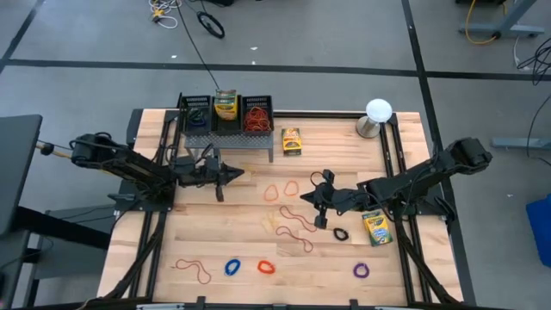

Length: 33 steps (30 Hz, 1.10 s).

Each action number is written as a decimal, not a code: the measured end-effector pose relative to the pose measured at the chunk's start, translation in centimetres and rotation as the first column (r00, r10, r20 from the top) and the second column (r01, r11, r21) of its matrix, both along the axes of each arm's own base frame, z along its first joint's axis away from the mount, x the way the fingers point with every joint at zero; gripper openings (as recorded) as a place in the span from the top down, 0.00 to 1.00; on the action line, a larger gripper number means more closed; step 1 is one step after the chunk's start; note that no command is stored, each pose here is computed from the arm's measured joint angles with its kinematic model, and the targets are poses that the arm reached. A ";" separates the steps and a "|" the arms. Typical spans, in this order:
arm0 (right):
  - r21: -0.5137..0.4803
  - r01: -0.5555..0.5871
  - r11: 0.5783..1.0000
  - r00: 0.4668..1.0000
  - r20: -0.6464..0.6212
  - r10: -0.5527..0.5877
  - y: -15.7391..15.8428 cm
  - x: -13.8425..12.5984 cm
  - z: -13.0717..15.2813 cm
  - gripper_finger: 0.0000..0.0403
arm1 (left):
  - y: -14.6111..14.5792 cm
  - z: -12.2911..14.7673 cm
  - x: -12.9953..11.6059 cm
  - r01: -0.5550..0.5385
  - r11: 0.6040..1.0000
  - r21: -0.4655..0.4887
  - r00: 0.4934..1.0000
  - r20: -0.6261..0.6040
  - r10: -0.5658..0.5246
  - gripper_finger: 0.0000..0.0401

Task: Pick & Place Office Desk Supplies
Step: Put the blue spiral keychain into the left black bin

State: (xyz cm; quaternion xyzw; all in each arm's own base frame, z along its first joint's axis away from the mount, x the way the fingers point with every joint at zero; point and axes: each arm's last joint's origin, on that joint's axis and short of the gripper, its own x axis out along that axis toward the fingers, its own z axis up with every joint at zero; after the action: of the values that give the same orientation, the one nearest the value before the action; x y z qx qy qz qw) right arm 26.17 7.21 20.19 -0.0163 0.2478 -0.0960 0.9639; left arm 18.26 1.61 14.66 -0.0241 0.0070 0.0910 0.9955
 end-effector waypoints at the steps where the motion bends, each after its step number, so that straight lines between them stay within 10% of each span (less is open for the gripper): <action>1: 0.000 0.000 1.000 1.000 0.000 0.000 0.0 0.0 0.0 0.97 | -0.2 -0.1 0.1 0.010 1.000 0.009 1.000 -0.018 -0.010 0.97; 15: 0.000 0.000 1.000 1.000 -0.001 0.000 0.0 0.0 0.0 0.97 | -8.1 2.3 4.5 0.164 0.981 0.104 0.878 -0.469 -0.097 0.97; 33: -0.002 0.000 1.000 1.000 -0.005 0.000 0.0 0.0 0.0 0.97 | -19.7 2.8 2.6 0.315 0.948 0.037 0.669 -0.718 -0.194 0.97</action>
State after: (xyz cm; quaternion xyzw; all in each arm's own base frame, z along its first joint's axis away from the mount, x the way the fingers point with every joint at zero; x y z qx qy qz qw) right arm 26.15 7.20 20.15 -0.0172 0.2500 -0.0963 0.9633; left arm 20.85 -18.13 17.44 0.0924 0.3832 -0.0466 0.9178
